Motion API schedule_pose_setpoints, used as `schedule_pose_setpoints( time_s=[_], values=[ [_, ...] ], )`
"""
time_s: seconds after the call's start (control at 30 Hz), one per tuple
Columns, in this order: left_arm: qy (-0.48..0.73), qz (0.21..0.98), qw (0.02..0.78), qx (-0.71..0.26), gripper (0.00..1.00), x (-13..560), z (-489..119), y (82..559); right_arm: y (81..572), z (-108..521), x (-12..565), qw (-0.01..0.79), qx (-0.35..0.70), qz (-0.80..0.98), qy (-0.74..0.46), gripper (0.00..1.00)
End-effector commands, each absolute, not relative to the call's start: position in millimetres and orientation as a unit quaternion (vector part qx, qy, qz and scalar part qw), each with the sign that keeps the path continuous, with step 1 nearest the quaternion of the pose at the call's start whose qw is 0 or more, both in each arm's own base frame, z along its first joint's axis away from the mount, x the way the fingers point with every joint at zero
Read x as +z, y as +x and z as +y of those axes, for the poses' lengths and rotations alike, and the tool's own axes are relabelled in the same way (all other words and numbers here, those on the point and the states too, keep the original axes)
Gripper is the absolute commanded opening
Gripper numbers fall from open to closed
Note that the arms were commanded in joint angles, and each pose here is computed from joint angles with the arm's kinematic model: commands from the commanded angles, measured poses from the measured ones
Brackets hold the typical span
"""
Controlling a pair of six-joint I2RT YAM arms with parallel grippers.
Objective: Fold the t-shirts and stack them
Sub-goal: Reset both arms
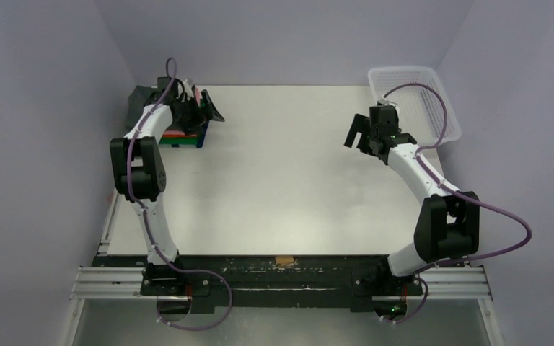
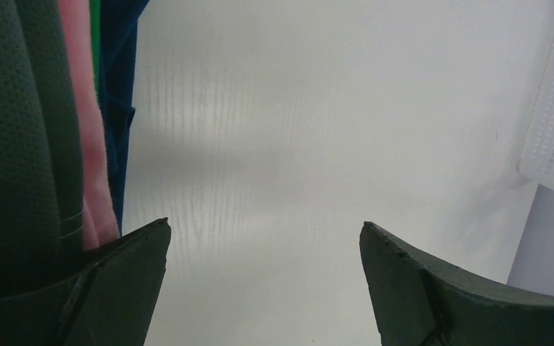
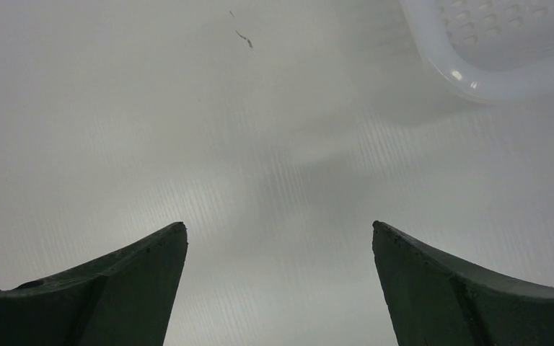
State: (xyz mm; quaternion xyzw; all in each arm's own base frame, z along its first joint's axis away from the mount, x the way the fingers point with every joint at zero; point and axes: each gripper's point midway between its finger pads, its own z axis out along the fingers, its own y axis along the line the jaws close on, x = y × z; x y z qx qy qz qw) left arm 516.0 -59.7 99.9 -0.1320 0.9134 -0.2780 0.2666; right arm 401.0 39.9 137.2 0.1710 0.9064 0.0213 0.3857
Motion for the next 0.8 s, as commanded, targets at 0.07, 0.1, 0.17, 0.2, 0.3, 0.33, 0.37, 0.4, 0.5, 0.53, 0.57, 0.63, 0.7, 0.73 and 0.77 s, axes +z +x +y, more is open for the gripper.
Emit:
schedule_pose_setpoints(
  time_s=[0.07,0.1,0.17,0.2,0.3,0.33,0.37,0.4,0.5,0.53,0.57,0.63,0.7,0.73,0.77],
  values=[
    [-0.089,0.881,0.343,-0.313,1.00,179,-84,525,404,30,164,0.426,0.019,0.886,0.183,0.97],
    [-0.076,0.876,0.359,-0.313,1.00,197,-90,521,404,29,168,0.432,0.020,0.882,0.185,0.98],
    [-0.049,0.866,0.394,-0.305,1.00,234,-100,505,402,28,176,0.444,0.023,0.876,0.186,0.98],
    [-0.033,0.861,0.410,-0.298,1.00,249,-108,494,400,27,181,0.449,0.023,0.873,0.187,0.98],
    [-0.004,0.843,0.459,-0.280,1.00,289,-119,451,396,27,193,0.462,0.028,0.866,0.188,0.98],
    [0.002,0.834,0.476,-0.278,1.00,300,-120,434,393,26,199,0.469,0.029,0.863,0.187,0.98],
    [0.004,0.828,0.488,-0.275,1.00,304,-120,419,392,26,203,0.474,0.030,0.860,0.187,0.98],
    [0.005,0.821,0.502,-0.273,1.00,310,-118,402,390,25,206,0.479,0.029,0.857,0.187,0.98],
    [-0.018,0.808,0.536,-0.241,1.00,313,-100,362,385,23,215,0.492,0.029,0.850,0.186,0.98],
    [-0.026,0.803,0.551,-0.227,1.00,315,-92,348,384,24,218,0.495,0.034,0.848,0.185,0.98],
    [-0.039,0.805,0.553,-0.211,1.00,307,-84,338,383,26,220,0.499,0.041,0.846,0.182,0.98],
    [-0.063,0.805,0.562,-0.181,1.00,304,-69,323,383,31,224,0.509,0.056,0.841,0.173,0.98],
    [-0.085,0.803,0.569,-0.155,1.00,303,-56,313,384,34,230,0.524,0.070,0.832,0.171,0.98],
    [-0.099,0.801,0.573,-0.145,1.00,303,-50,311,384,36,230,0.527,0.075,0.830,0.169,0.98],
    [-0.108,0.801,0.572,-0.141,1.00,302,-47,309,383,37,232,0.531,0.080,0.826,0.168,0.98]
  ],
)
